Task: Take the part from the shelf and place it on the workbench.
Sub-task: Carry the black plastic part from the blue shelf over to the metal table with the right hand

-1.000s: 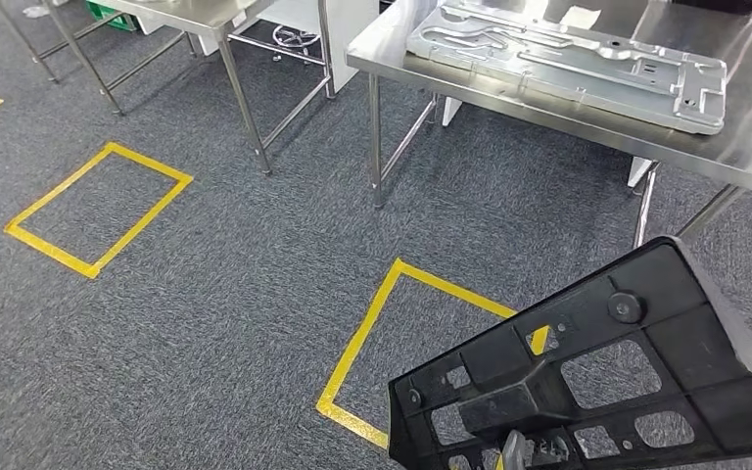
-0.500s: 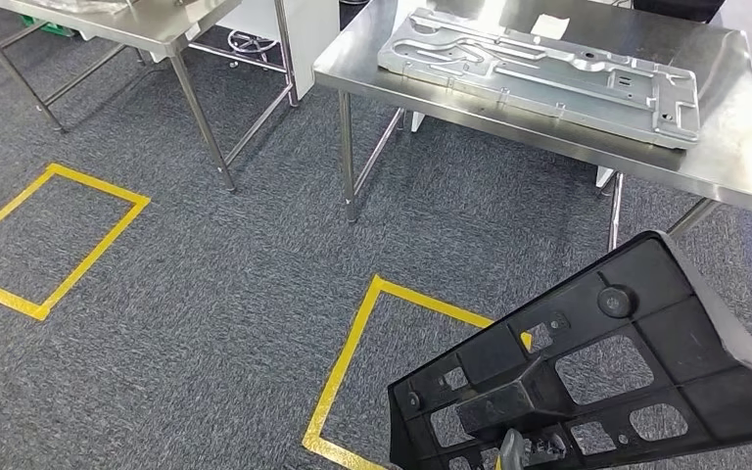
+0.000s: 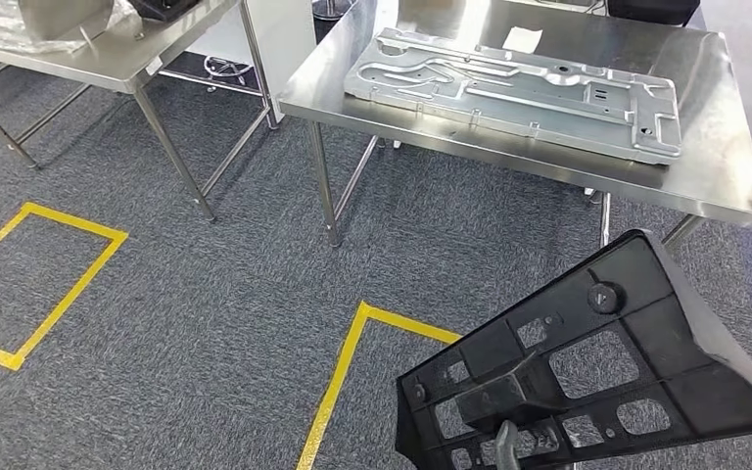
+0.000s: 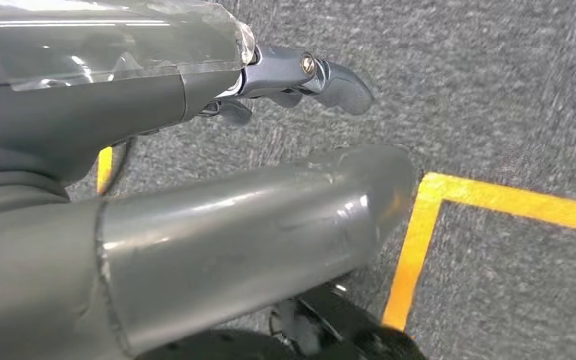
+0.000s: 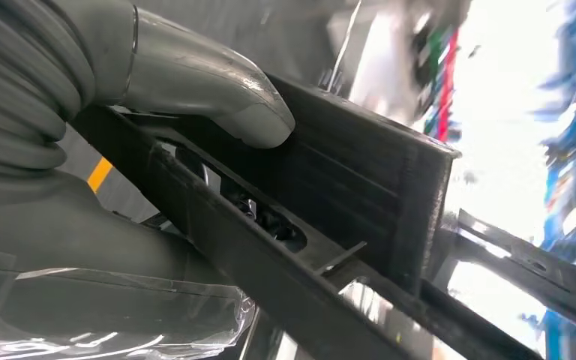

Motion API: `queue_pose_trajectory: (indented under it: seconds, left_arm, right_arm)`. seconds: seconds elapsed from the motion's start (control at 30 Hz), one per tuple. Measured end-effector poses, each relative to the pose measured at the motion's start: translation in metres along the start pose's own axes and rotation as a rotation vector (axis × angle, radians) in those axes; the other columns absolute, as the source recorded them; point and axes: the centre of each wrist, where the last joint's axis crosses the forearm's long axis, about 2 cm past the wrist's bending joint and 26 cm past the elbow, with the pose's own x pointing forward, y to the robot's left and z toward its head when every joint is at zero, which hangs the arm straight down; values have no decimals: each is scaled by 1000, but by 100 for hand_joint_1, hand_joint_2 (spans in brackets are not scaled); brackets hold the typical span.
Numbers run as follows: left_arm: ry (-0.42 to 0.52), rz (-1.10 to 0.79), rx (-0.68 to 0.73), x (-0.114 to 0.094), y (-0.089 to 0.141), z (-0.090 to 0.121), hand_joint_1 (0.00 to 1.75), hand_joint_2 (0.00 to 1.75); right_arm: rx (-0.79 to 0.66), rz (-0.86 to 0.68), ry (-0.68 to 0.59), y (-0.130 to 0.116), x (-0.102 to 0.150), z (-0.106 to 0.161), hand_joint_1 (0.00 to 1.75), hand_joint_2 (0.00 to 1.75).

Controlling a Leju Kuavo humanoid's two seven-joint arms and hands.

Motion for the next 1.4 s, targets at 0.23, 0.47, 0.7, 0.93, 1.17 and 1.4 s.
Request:
queue_pose_trajectory:
  seconds: [0.23, 0.47, 0.7, 0.93, 1.17, 1.4]
  left_arm:
    - [7, -26, -14, 0, 7, -1, 0, 0]
    - [4, -58, -25, 3, 11, -4, 0, 0]
    - [5, -64, -27, 3, 12, -4, 0, 0]
    - [-10, -135, -63, 12, 15, -8, 0, 0]
    - [-13, -164, -66, 15, 22, -11, 0, 0]
    - [-7, -168, -66, 14, 26, -11, 0, 0]
  right_arm:
    - [-274, 355, -21, -13, 9, -29, 175, 175]
    - [-352, 640, -166, -26, 18, -59, 175, 175]
    - [-350, 691, -195, -28, 19, -64, 175, 175]
    - [-319, 1172, -492, -33, 35, -146, 175, 175]
    - [-277, 1373, -600, -37, 30, -187, 175, 175]
    - [-163, 1364, -525, -25, 17, -200, 175, 175]
